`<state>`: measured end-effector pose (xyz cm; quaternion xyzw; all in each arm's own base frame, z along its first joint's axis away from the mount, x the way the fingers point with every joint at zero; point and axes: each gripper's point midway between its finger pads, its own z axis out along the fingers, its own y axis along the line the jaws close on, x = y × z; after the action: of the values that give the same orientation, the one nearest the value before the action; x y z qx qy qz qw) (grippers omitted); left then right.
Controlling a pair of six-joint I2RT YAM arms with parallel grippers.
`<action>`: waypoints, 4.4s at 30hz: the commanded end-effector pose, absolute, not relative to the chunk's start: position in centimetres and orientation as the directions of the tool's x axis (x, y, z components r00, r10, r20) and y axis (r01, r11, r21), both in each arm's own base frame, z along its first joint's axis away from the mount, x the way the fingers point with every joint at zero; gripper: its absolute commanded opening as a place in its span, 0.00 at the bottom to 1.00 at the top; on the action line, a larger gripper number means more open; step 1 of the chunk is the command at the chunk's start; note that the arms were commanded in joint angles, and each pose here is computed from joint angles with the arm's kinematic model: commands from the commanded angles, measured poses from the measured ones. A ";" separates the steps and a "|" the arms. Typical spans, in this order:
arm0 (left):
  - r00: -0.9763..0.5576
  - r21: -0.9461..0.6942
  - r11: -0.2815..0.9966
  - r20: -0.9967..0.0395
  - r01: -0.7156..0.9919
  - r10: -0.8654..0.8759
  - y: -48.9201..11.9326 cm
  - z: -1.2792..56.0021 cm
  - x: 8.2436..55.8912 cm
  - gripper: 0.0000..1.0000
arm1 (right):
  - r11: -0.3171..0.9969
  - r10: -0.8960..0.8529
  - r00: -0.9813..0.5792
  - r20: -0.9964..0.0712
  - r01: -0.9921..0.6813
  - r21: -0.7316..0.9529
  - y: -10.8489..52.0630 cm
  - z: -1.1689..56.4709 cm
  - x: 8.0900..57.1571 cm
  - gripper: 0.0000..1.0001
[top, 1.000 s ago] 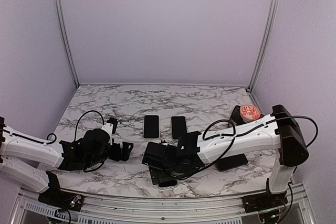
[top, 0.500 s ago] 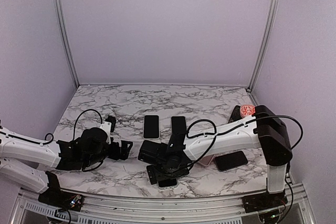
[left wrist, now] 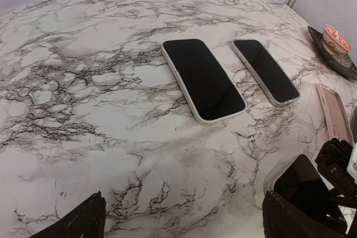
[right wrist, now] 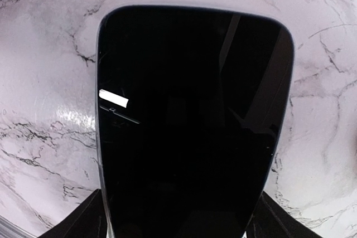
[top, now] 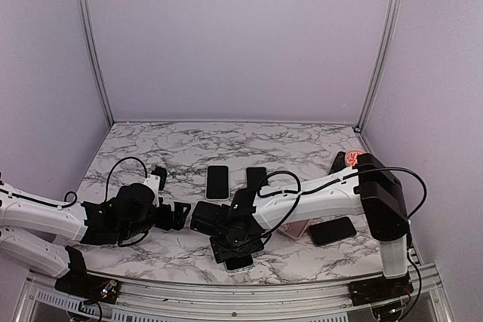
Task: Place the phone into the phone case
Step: Pick up the phone with the phone case at the center of the board, then pass from the right arm to the left, then pass from the left arm to the right
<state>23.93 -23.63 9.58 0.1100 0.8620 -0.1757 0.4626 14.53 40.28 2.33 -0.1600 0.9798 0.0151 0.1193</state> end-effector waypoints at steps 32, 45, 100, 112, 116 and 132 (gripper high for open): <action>-0.764 -0.703 0.578 -0.614 0.414 -0.199 -32.9 11.6 21.3 0.99 | 0.900 -0.124 -0.791 -0.599 -0.344 0.268 41.4 8.3 19.0 0.38; -0.877 -0.895 0.394 -0.351 0.211 -0.329 -35.8 8.1 22.1 0.90 | 0.859 -0.101 -0.732 -0.674 -0.406 0.312 42.6 10.2 19.7 0.36; -0.289 -0.325 0.186 -0.937 0.927 -0.197 -36.6 33.2 14.8 0.00 | 0.071 -0.140 -0.093 -0.986 -0.994 0.084 39.2 30.9 8.1 0.99; -0.272 -0.346 0.258 -0.920 0.902 -0.281 -33.7 37.3 13.1 0.00 | -0.026 -0.124 -0.001 -0.992 -1.000 0.004 39.0 33.6 7.2 0.99; -0.219 -0.296 0.284 -0.936 0.912 -0.275 -33.3 38.9 13.2 0.00 | -0.005 -0.067 -0.026 -0.997 -1.000 0.027 37.7 35.3 10.1 0.99; -0.058 -0.100 0.202 -0.977 0.974 -0.206 -35.3 43.3 11.5 0.00 | -0.150 -0.086 -0.030 -0.996 -0.988 0.042 39.2 34.6 10.7 0.80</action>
<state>12.59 -34.76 40.25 0.3462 0.5647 -0.4980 0.5597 10.88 38.40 33.69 -0.5360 0.5142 0.5156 0.4271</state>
